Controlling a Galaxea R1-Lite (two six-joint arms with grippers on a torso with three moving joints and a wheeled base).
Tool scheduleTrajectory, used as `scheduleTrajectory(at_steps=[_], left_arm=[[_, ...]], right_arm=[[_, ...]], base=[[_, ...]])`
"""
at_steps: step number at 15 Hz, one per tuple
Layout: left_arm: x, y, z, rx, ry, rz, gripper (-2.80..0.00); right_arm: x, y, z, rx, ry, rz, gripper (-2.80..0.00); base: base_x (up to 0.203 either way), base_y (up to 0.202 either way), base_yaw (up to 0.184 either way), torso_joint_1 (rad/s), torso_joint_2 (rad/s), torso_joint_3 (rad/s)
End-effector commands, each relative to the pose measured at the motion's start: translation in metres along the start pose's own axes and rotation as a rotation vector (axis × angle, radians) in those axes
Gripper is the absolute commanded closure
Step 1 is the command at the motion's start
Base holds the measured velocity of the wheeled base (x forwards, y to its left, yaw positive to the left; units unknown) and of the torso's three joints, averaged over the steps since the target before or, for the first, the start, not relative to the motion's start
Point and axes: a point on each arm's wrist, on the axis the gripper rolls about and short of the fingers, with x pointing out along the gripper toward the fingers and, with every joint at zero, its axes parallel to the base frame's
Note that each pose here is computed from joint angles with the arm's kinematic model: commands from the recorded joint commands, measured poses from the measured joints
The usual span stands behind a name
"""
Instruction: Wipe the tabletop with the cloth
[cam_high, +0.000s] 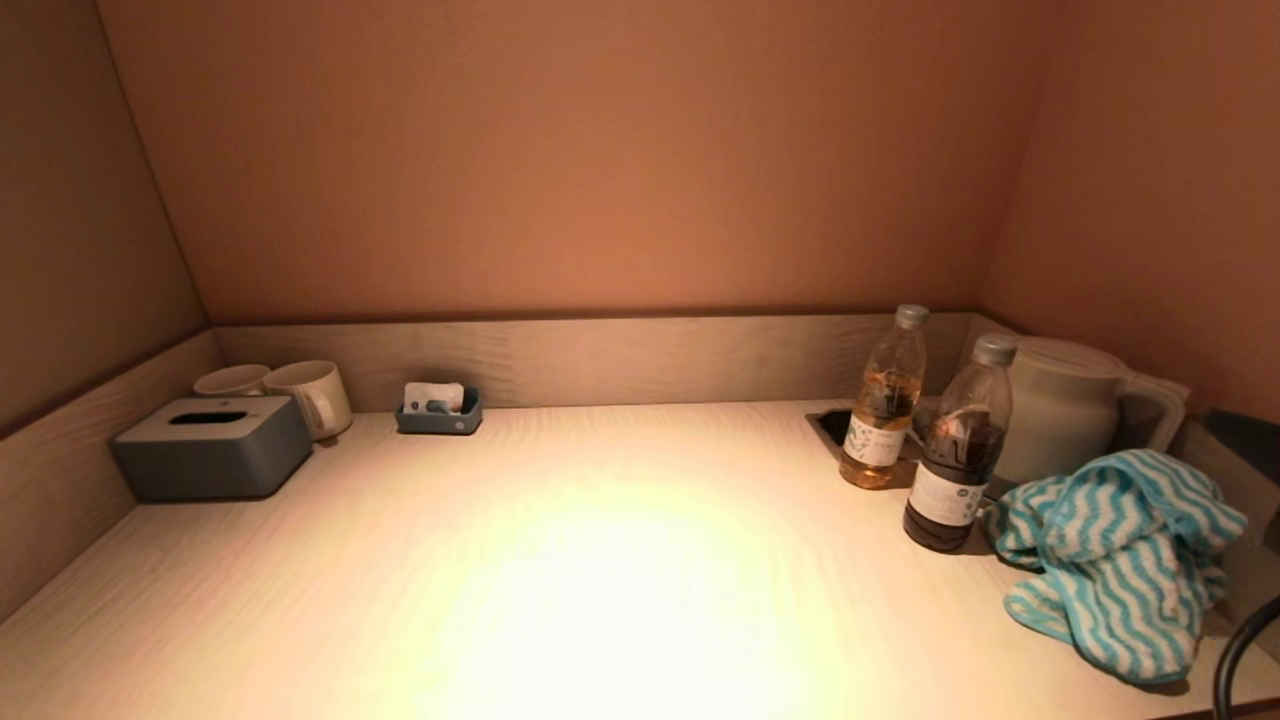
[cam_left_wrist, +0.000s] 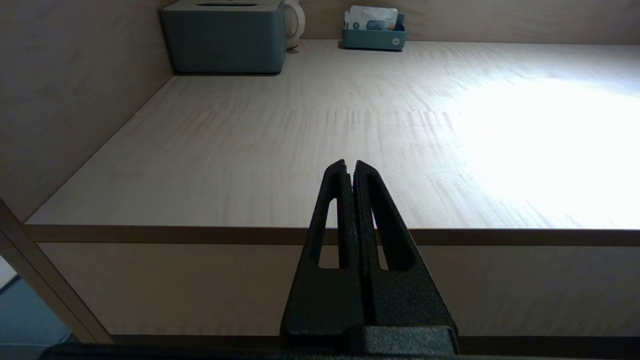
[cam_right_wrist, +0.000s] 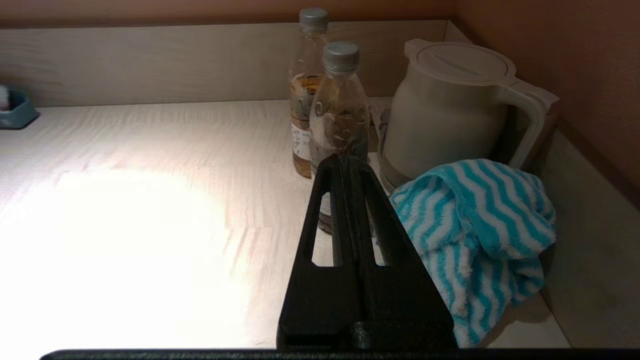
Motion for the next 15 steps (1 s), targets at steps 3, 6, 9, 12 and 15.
scheduleTrajectory(at_steps=[3,6,9,12,15], left_arm=[[0.0,0.0,0.0,-0.001,-0.001,0.0,0.0],[0.0,0.0,0.0,-0.001,-0.001,0.002,0.0],[0.0,0.0,0.0,-0.001,0.0,0.0,0.0],[0.0,0.0,0.0,-0.001,-0.001,0.0,0.0],[0.0,0.0,0.0,-0.001,-0.001,0.0,0.0]], right_arm=[[-0.042,0.012,-0.004,-0.002,-0.021,0.099,0.0],[-0.075,0.02,-0.009,-0.017,-0.073,0.114,0.0],[-0.106,0.028,-0.008,-0.036,-0.138,0.12,0.0],[-0.138,0.033,0.003,-0.031,-0.253,0.153,0.0],[-0.154,0.03,0.003,-0.016,-0.288,0.166,0.0]], base=[[0.0,0.0,0.0,0.0,0.0,0.0],[0.0,0.0,0.0,0.0,0.0,0.0],[0.0,0.0,0.0,0.0,0.0,0.0],[0.0,0.0,0.0,0.0,0.0,0.0],[0.0,0.0,0.0,0.0,0.0,0.0]])
